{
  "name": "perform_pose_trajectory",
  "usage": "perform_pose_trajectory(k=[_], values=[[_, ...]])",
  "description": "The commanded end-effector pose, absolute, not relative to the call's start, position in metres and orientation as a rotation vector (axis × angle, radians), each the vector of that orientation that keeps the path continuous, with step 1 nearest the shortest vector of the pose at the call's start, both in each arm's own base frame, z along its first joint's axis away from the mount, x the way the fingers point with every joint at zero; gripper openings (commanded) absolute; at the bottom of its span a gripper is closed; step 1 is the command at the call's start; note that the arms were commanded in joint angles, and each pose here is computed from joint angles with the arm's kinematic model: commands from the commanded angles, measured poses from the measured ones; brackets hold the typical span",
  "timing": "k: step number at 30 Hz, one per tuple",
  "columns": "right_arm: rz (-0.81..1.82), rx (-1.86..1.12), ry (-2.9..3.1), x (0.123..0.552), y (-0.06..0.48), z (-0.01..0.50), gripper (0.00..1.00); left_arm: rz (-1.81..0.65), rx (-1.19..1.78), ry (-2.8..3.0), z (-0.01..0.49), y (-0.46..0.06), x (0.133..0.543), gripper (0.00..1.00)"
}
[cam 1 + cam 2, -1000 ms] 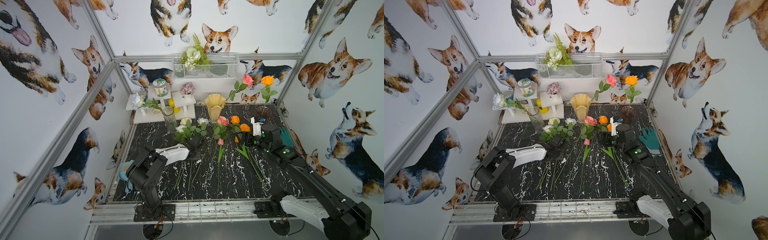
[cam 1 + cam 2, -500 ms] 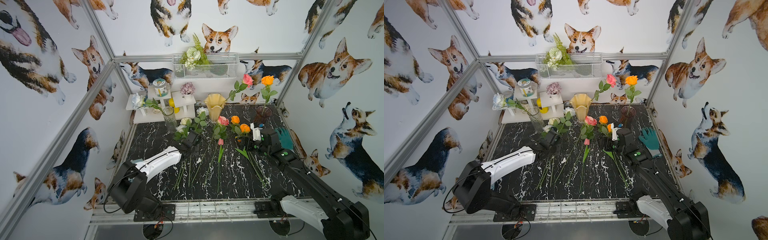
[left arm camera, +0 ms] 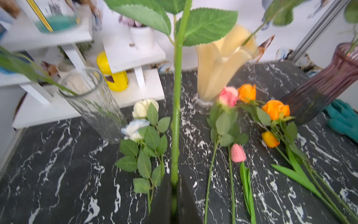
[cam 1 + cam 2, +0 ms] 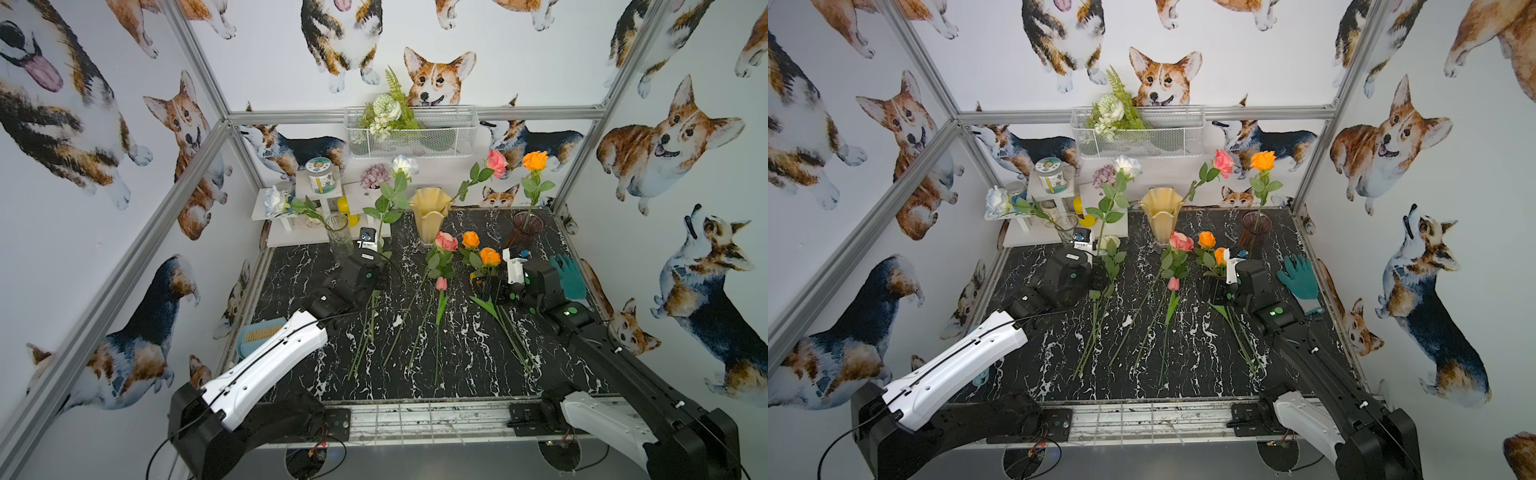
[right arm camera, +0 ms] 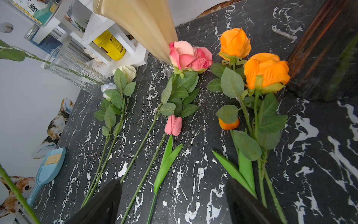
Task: Arrange the flowers in different vases according to their variety
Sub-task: Pick up the flower at the center of the board, then insert the flower into the vase.
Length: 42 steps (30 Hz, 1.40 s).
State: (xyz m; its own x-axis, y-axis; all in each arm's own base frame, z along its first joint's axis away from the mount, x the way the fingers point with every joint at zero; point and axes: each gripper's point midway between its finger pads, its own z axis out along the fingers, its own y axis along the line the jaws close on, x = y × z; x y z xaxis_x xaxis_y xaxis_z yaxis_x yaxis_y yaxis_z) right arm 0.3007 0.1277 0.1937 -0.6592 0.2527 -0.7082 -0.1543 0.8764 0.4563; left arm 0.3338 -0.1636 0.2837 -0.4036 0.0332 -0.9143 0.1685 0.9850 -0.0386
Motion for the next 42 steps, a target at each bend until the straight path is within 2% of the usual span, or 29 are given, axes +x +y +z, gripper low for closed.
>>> perform_pose_trajectory(k=[1, 9, 19, 28, 42], values=[[0.64, 0.079, 2.178, 0.302, 0.128, 0.199, 0.89, -0.096, 0.145, 1.796, 0.336, -0.152, 0.344, 0.0], [0.637, 0.088, 2.175, 0.302, 0.124, 0.199, 0.89, -0.135, 0.102, 1.586, 0.409, -0.114, 0.378, 0.0], [0.634, 0.096, 2.169, 0.304, 0.12, 0.2, 0.89, -0.1, 0.073, 1.383, 0.465, -0.081, 0.421, 0.0], [0.627, 0.11, 2.17, 0.306, 0.113, 0.199, 0.89, 0.023, 0.062, 1.291, 0.48, -0.061, 0.459, 0.0], [0.613, 0.128, 2.16, 0.308, 0.105, 0.203, 0.89, 0.029, 0.011, 1.237, 0.451, -0.03, 0.498, 0.0]])
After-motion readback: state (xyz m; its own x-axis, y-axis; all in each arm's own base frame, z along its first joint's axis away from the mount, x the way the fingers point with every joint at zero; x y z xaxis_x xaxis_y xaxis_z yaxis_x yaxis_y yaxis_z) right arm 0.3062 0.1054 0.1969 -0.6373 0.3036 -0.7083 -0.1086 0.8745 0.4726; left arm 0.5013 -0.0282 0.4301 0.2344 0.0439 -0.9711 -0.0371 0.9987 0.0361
